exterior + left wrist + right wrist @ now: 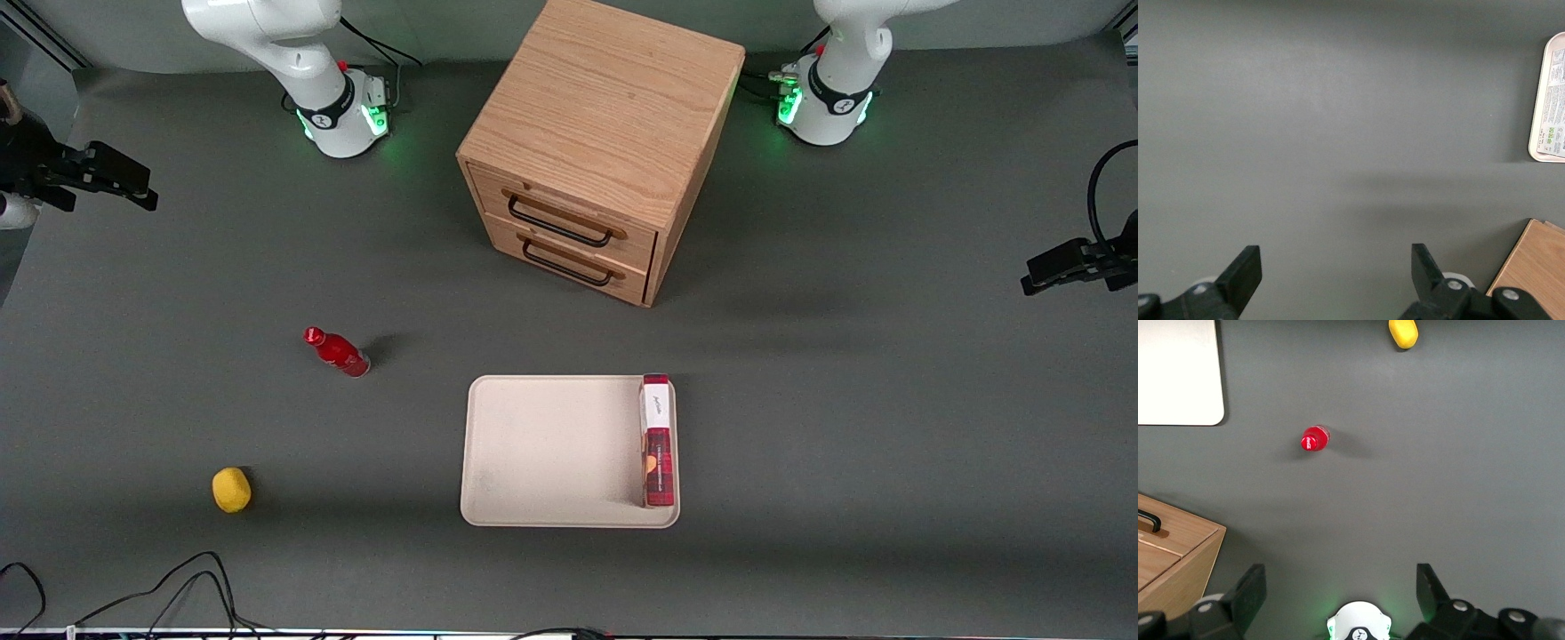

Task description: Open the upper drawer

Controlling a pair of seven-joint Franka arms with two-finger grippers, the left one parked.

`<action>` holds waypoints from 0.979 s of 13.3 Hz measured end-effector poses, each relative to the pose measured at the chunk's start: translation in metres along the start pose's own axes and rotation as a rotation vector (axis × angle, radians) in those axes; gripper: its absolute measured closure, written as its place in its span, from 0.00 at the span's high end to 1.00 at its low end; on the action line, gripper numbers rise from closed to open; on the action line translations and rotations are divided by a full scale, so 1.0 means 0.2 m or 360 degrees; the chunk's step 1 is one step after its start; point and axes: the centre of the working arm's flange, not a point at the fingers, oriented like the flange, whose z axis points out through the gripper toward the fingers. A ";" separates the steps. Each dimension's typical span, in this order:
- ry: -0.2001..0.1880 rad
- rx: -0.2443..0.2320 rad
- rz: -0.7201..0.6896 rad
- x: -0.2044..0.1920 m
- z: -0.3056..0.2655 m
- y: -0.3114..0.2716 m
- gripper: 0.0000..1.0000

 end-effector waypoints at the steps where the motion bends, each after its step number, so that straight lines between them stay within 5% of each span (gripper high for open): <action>1: 0.0000 0.0000 0.0000 0.00 0.00 0.00 1.00; 10: 0.0010 0.0103 0.0028 0.00 -0.02 -0.03 1.00; 13: 0.0046 0.0156 -0.0235 0.05 -0.05 -0.12 1.00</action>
